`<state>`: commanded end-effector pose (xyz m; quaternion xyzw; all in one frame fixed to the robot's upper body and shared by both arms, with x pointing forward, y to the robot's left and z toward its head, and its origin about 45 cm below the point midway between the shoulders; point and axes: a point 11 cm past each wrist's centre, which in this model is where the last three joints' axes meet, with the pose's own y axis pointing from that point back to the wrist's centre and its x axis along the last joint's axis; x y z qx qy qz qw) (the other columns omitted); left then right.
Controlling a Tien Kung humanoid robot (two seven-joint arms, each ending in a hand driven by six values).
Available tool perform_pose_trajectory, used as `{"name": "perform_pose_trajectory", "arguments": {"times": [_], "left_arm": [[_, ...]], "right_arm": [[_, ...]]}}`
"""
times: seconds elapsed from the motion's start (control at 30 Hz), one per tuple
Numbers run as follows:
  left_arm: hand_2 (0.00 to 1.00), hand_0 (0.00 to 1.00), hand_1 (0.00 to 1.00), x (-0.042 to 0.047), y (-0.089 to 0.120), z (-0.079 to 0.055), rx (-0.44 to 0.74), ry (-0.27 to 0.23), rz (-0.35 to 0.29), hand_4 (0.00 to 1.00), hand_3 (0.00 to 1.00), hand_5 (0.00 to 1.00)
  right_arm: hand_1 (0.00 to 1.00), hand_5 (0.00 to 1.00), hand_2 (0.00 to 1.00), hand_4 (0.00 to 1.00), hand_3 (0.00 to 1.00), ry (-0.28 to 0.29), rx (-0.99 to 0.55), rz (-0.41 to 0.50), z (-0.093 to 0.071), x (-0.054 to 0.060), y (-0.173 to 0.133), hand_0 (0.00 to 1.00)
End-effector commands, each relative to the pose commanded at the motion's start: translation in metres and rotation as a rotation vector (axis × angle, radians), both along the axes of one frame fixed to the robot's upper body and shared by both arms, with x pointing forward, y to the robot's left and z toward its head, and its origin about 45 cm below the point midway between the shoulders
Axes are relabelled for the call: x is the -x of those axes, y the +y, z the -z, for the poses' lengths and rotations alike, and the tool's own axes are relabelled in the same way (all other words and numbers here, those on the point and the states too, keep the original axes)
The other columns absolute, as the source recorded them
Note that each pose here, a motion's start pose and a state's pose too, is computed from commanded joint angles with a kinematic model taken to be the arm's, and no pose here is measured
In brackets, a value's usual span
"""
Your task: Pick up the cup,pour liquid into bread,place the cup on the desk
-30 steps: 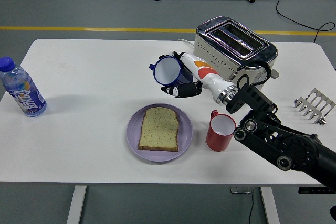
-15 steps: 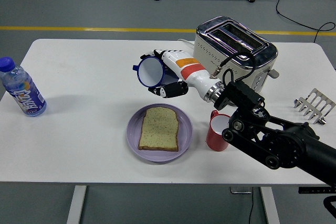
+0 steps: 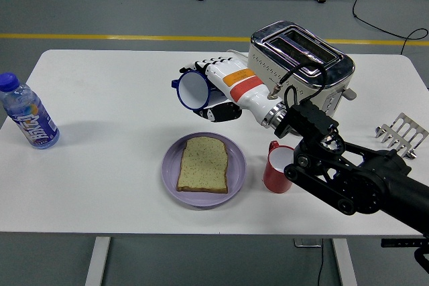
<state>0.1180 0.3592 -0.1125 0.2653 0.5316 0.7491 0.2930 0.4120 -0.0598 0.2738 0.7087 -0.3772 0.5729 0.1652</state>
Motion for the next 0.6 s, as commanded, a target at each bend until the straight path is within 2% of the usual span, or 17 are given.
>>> {"name": "perform_pose_trajectory", "arguments": {"times": [0.6], "left_arm": [[0.773,0.690,0.756,0.0021,-0.0010,0.0006,0.000,0.012,0.005,0.396,0.611,0.998]], "right_arm": [[0.424,0.002,0.542,0.731,0.588,-0.250,0.125,-0.051,-0.0086,-0.0006,-0.0084,0.417]]}}
